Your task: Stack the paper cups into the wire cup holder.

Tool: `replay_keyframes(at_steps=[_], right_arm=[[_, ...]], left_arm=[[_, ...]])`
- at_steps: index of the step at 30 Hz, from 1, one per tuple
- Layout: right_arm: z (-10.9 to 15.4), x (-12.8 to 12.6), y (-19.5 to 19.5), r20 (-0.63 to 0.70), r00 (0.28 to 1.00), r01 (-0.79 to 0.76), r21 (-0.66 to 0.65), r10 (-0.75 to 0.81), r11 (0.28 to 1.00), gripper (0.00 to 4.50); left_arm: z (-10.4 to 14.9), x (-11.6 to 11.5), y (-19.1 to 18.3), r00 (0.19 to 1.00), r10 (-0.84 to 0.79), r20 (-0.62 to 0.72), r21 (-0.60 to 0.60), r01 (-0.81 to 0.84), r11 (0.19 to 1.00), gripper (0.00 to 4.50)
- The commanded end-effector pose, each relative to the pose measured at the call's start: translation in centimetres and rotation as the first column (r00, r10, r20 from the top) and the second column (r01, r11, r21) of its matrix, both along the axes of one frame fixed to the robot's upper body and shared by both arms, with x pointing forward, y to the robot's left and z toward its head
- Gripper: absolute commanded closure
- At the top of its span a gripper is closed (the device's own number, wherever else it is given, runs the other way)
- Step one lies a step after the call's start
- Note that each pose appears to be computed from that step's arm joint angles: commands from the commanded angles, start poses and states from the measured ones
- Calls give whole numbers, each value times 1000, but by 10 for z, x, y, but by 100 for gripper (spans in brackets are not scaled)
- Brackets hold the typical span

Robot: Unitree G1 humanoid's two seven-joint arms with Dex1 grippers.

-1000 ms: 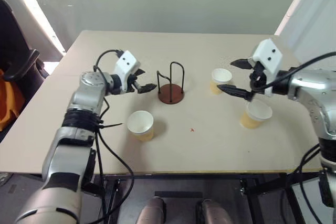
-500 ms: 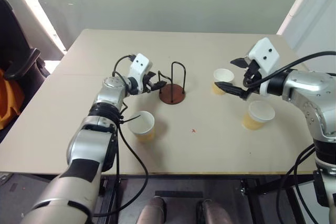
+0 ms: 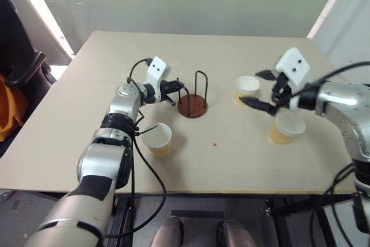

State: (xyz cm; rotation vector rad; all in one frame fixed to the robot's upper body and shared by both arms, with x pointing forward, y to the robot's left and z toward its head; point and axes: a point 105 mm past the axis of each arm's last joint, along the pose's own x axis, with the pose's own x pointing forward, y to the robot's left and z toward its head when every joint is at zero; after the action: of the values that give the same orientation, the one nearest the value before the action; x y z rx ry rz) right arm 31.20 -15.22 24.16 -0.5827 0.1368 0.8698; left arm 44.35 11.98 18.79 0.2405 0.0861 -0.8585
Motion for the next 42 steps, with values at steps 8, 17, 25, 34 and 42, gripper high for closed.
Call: replay_keyframes(at_steps=[8, 17, 25, 34, 42], right_arm=[[-10, -51, -24, -184, 963, -219, -109, 197, 970, 0], [-16, -61, -16, -226, 941, -283, -116, 252, 952, 0], [-18, -59, -21, -231, 943, -273, -134, 238, 953, 0], [-21, -58, -26, -251, 941, -270, -146, 229, 952, 0], [-24, -56, -31, -266, 942, -255, -166, 206, 953, 0]], left_arm=[[34, -69, -47, 953, -300, 47, 30, 298, 954, 445], [15, -94, -67, 953, -302, 17, 64, 301, 952, 445], [-15, -108, -71, 949, -314, -43, 106, 316, 943, 445], [-26, -102, -81, 955, -292, -44, 151, 296, 943, 445], [-28, -105, -81, 950, -305, -64, 172, 312, 934, 184]])
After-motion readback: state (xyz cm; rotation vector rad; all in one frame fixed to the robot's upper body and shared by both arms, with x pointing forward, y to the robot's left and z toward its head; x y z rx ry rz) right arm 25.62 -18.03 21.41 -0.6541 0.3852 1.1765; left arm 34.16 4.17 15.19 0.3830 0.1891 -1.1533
